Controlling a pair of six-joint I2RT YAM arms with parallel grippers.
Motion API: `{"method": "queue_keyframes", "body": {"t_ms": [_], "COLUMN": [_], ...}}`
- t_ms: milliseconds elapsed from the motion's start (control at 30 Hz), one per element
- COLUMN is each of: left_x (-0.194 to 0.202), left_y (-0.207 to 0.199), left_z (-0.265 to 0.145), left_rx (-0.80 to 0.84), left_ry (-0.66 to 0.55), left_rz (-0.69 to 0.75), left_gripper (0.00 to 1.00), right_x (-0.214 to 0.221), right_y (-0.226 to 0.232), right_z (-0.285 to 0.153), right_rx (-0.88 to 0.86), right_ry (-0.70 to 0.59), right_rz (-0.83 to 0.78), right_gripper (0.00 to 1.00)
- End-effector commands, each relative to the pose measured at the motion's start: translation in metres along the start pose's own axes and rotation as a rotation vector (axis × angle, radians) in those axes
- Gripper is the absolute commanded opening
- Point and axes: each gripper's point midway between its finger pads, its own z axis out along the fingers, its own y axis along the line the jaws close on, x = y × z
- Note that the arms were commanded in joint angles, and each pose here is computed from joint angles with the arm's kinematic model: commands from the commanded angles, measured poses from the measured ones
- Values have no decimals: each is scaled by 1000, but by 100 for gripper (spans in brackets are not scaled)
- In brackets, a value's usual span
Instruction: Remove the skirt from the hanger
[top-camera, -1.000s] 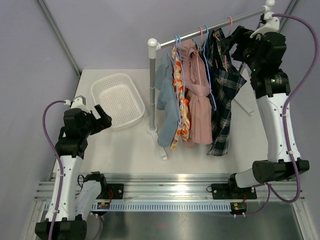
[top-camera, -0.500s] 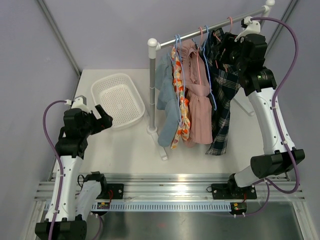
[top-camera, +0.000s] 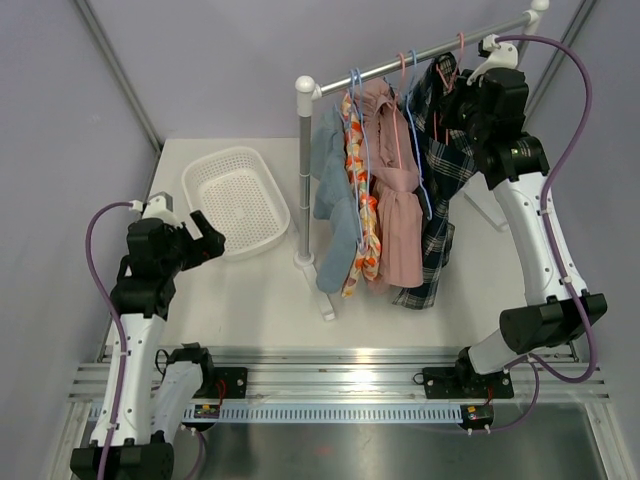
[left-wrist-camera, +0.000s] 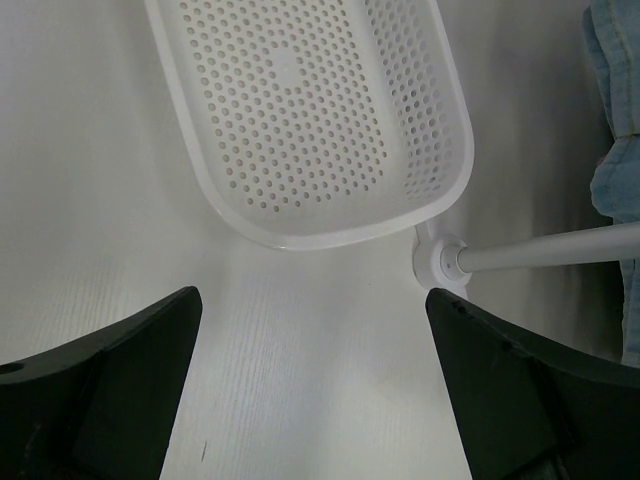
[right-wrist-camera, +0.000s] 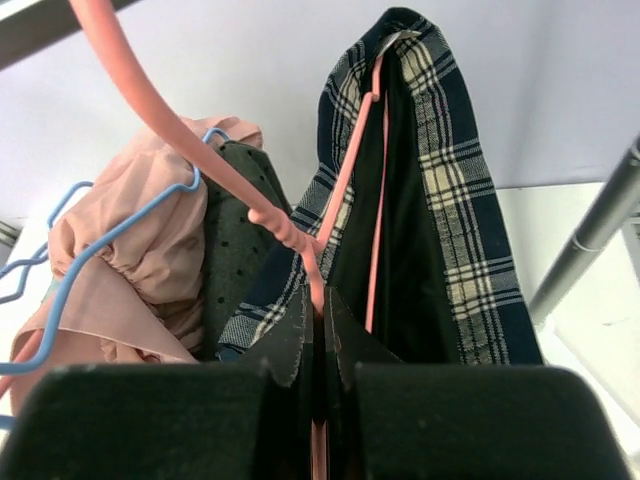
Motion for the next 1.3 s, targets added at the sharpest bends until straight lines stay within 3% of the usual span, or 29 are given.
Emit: {"method": "queue_keyframes", "body": {"t_ms": [0, 133, 167, 233, 267, 433, 600, 800, 867, 967, 1267], "left_x": [-24, -60, -92, -106, -137, -140, -79, 43, 86, 112, 152], "left_y": [-5, -41, -58, -89, -115, -226, -333, -440, -461, -484, -504], "left_z": [-13, -42, -66, -77, -107, -135, -160, -192, -198, -211, -197], "left_rx": [-4, 67, 98, 167, 245, 546, 800, 1078, 1136, 1181, 1178], "left_ry": [-107, -187, -271, -263, -334, -227, -119, 48, 122, 137, 192], "left_rz": [36, 64, 71, 116, 128, 261, 416, 566, 586, 580, 561], "left_gripper": [99, 99, 99, 99, 99, 99, 99, 99, 99, 99, 99], "right_x": [-63, -93, -94, -100, -99, -95, -80, -65, -62, -55, -54], "right_y": [-4, -9, -9, -12, -14, -23, -23, -23, -22, -24, -25], "right_z": [-42, -79, -86, -105, -111, -155, -165, -171, -174, -174, -188], "right_rx": [49, 81, 79, 87, 98, 113, 99, 89, 86, 90, 88], "right_ry": [-159, -238, -240, -260, -258, -293, -255, -212, -206, -184, -188], "right_rz": [-16, -14, -15, -14, -18, 3, 20, 60, 74, 79, 88], "right_gripper": [0, 0, 0, 0, 0, 0, 0, 0, 0, 0, 0]}}
